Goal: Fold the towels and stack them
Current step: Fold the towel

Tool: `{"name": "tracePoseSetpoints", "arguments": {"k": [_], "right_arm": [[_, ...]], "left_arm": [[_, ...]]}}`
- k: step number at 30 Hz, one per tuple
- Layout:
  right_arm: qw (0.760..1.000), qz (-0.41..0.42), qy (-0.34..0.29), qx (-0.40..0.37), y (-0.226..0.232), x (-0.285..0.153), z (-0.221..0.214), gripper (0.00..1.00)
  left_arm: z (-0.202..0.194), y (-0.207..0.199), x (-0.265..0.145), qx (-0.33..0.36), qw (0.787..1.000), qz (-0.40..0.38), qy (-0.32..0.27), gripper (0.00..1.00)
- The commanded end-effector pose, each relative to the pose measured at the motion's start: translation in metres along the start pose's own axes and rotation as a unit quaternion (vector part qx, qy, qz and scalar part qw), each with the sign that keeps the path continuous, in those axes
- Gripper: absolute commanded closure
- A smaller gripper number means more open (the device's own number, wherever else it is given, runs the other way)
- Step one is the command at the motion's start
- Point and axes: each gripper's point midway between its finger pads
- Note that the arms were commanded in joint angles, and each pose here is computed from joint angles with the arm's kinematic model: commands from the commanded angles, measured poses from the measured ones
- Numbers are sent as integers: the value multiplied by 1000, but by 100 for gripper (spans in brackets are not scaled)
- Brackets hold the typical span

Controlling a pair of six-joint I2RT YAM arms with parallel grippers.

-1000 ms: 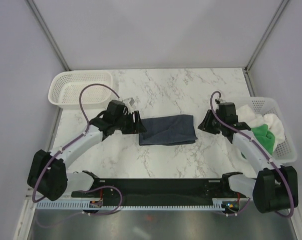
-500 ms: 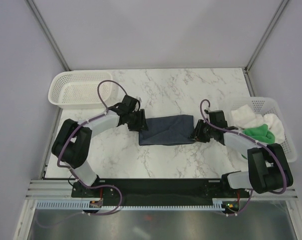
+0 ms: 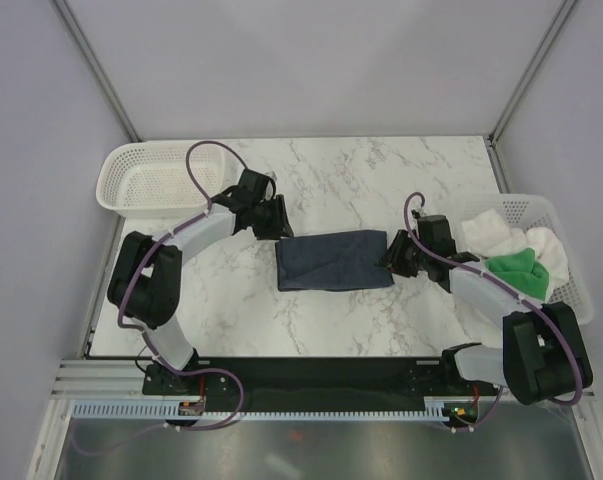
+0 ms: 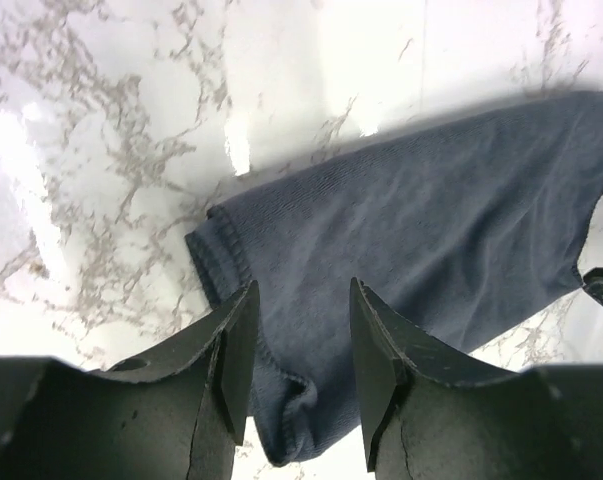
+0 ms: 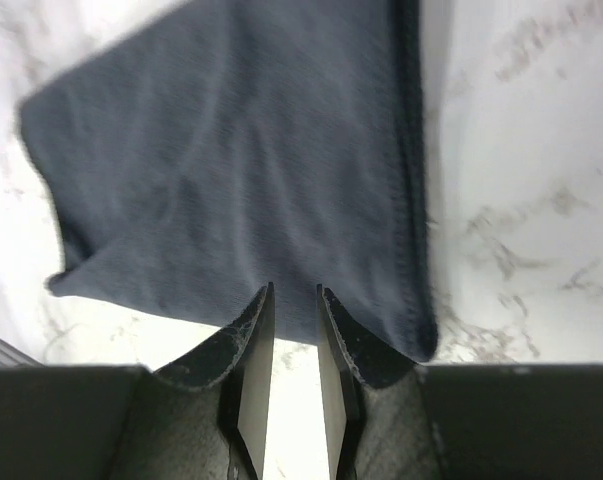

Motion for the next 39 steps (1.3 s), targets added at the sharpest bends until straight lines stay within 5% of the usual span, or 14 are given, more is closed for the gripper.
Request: {"name": "tracePoseSetpoints", "arguments": {"k": [1, 17, 22, 31, 35, 39], "right_arm": [[997, 56, -39, -19, 46, -15, 28, 69], [998, 31, -16, -49, 32, 9, 6, 70], [999, 10, -14, -46, 17, 17, 2, 71], [998, 21, -15, -49, 22, 14, 1, 70], [999, -15, -11, -40, 1, 19, -5, 72], [997, -71, -23, -12, -29, 21, -11, 76]], "left_arm": [[8, -3, 7, 11, 1000, -14, 5, 52], [12, 15, 36, -21, 999, 26, 33, 57], [15, 17, 40, -19, 999, 27, 34, 73], [6, 20, 46, -27, 998, 23, 60, 72], [12, 16, 50, -17, 998, 13, 61, 97], [29, 18, 41, -4, 999, 10, 40, 98]]}}
Point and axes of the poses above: each gripper's point midway between its finger pads, its own x axis out along the fingers, its own y axis along the line the jaws close on, z = x × y, and after that the axes turned 9 degrees about x, right-handed
